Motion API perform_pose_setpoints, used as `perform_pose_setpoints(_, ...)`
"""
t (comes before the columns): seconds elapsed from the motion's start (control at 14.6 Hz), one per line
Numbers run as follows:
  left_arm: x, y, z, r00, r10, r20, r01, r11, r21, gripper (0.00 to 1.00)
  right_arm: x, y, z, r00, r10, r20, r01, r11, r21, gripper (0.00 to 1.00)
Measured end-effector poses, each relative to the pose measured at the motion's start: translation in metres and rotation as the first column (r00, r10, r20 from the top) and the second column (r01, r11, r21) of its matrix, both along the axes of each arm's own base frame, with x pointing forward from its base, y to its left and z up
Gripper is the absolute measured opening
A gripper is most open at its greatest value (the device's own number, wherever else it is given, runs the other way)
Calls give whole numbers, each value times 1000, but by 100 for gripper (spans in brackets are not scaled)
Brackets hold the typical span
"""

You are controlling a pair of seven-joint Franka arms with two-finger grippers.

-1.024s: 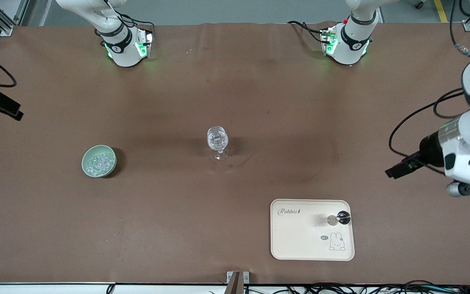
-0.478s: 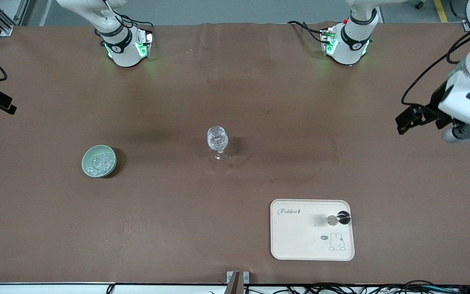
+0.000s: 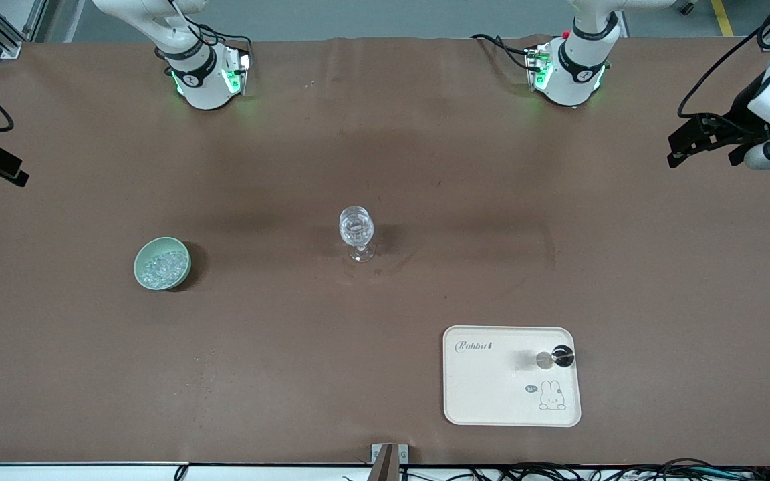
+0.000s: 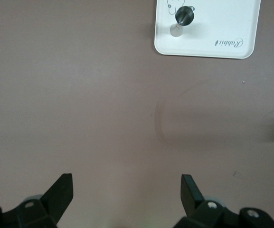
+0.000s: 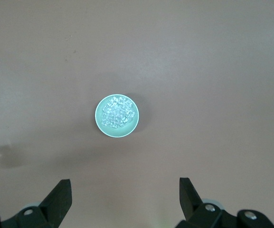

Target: Pour wine and add ice with both arms

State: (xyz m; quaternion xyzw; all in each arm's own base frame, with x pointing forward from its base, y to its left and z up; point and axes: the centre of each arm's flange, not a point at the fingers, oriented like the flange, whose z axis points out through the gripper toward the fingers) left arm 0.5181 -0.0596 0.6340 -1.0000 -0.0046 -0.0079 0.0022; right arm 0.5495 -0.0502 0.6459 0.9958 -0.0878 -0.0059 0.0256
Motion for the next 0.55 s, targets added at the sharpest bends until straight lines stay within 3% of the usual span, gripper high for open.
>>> perform_pose_setpoints(0.55,1,-13,3,1000,-24,13,24,1000,0,100,0,-1,-1,1000,-1,-1,1,1000,0,100)
